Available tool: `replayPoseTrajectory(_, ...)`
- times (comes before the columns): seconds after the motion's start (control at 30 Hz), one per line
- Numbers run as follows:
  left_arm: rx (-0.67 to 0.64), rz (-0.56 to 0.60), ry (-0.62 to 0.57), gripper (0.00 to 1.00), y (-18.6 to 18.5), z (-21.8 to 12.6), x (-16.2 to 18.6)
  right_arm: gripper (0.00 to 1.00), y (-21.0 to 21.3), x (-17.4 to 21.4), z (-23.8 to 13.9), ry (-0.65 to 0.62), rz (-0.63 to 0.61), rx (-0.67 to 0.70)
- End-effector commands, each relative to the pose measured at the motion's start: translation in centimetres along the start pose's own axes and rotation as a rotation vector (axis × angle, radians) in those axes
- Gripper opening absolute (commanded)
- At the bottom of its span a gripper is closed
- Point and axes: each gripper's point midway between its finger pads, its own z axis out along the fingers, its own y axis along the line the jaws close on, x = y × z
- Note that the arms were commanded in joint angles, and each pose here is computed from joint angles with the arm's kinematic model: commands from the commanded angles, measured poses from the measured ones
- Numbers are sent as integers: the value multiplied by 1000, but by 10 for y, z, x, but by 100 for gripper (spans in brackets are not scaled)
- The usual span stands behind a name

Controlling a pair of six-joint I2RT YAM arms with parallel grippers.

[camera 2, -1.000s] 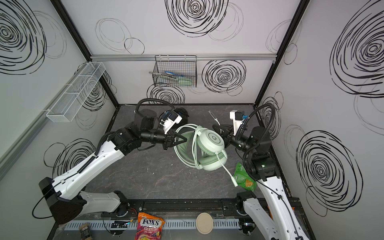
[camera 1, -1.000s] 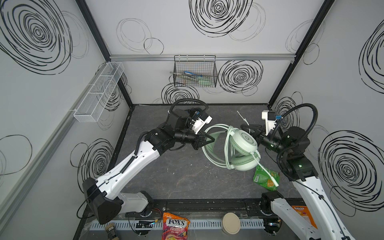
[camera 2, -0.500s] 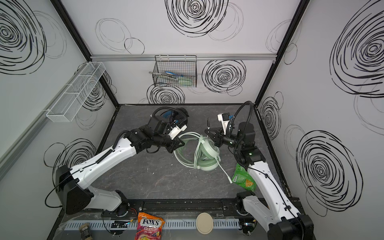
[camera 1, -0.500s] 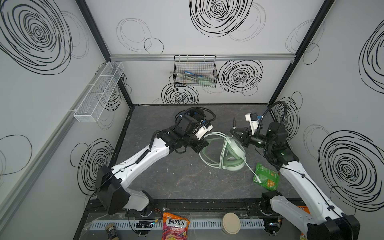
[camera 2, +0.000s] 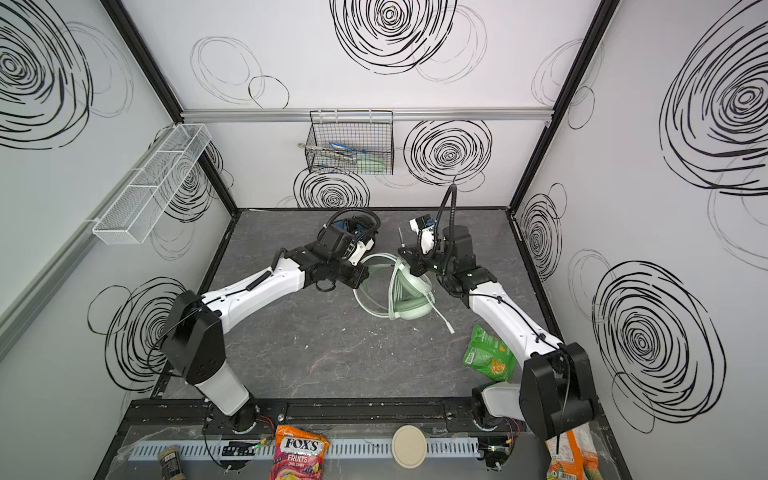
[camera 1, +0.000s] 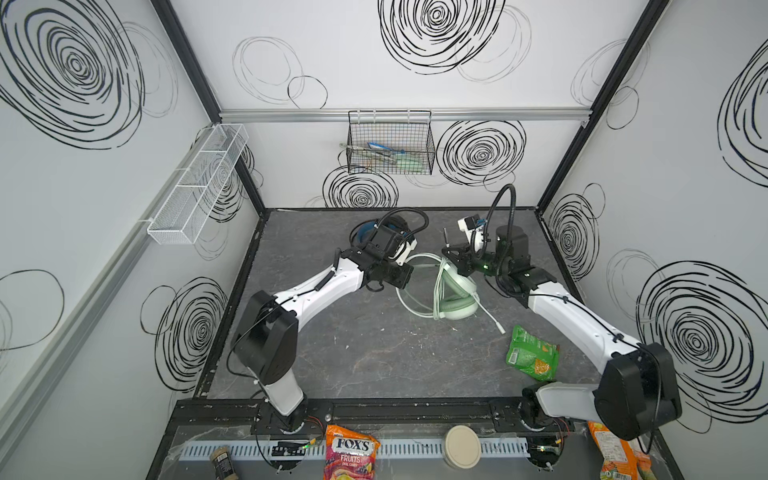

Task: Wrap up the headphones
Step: 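Lower the wrapped headset onto the table with both grippers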

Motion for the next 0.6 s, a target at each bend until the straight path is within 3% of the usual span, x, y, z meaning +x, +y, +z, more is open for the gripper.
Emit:
replayPoseTrajectory(0.0,-72,-132,-116,0,23,12,-52,0,-4,-22,10,-72,-136,30)
replayPoseTrajectory(0.23,-108,-162,-158,0,37,45,-100,4,-63,-8,54,3,-213,136)
replayPoseTrajectory(0.57,-86,-291,-264,0,28,84,-155,5,-161,-32,119,4,-193,209)
